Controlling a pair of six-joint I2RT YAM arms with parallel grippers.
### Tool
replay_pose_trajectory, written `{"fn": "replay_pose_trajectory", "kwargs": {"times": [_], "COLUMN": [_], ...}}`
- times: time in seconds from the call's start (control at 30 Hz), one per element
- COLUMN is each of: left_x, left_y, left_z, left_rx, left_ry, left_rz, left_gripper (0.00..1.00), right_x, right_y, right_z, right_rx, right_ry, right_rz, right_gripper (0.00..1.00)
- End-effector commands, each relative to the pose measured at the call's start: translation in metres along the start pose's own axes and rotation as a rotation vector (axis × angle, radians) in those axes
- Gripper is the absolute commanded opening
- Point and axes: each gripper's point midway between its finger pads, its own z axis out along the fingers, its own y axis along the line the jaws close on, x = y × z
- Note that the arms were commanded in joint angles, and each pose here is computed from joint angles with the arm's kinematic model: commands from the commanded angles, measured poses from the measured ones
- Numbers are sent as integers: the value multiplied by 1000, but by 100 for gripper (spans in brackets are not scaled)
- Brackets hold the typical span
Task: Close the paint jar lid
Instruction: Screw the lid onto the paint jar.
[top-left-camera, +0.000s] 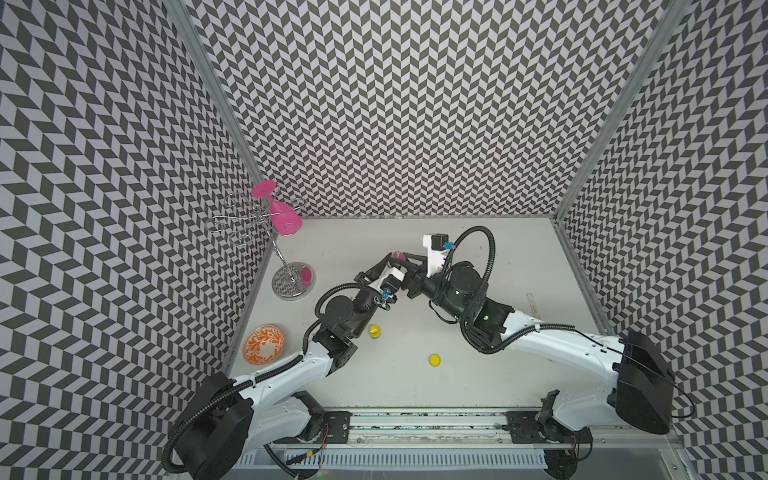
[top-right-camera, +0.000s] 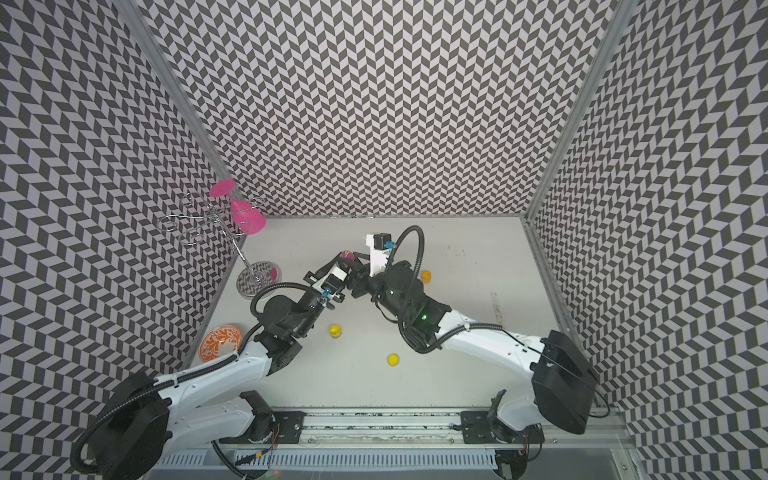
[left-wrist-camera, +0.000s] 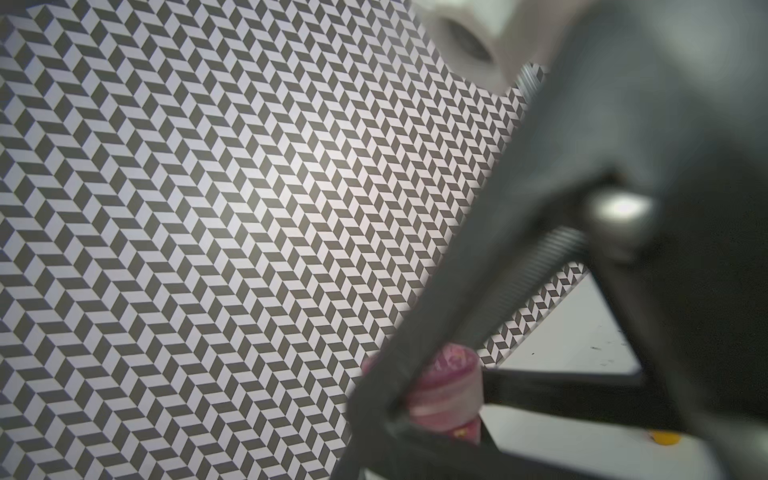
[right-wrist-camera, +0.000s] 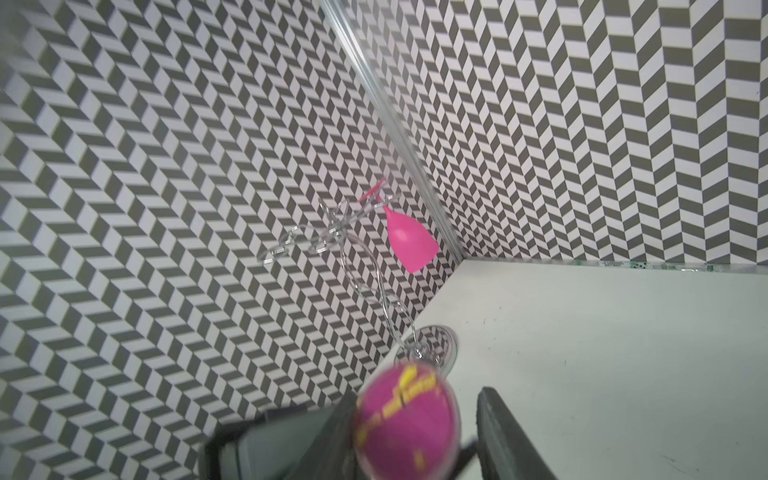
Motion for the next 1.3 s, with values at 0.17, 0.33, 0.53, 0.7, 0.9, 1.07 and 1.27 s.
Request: {"fn": "replay_pose_trajectory", "kwargs": {"times": [0.17,0.33,0.53,0.7,0.9,1.07,1.27], "left_x": [-7,-5,-31,-41,-50,-51,-52], "left_y": [60,40,-27,-67,-84,-85,-84], "left_z": [0,-2,-29,-59,-79,-79,-78], "left_rx": [-95,98,575,899,1118,1116,1105], "left_ry": [-75,-82,-174,-251,-303,-305,-308], "left_rz": [-232,-314,-313,-311,-380,-376,-368], "left_gripper": [28,29,30,30,30,30,30], "right_x": [21,6,-33,-38,-23,-16,5], "right_y": [-29,-40,-52,-5,42,51,59], "right_z": [-30,-55,-84,-104,-120,-114,-103], "right_rx": [116,109,-80,-412,-739,-844,-897], "right_ry": [67,4,-84,-101,-43,-5,46], "right_rz": [-5,-65,-161,-437,-616,-632,-622], "right_gripper": [59,59,59,59,59,59,59]}}
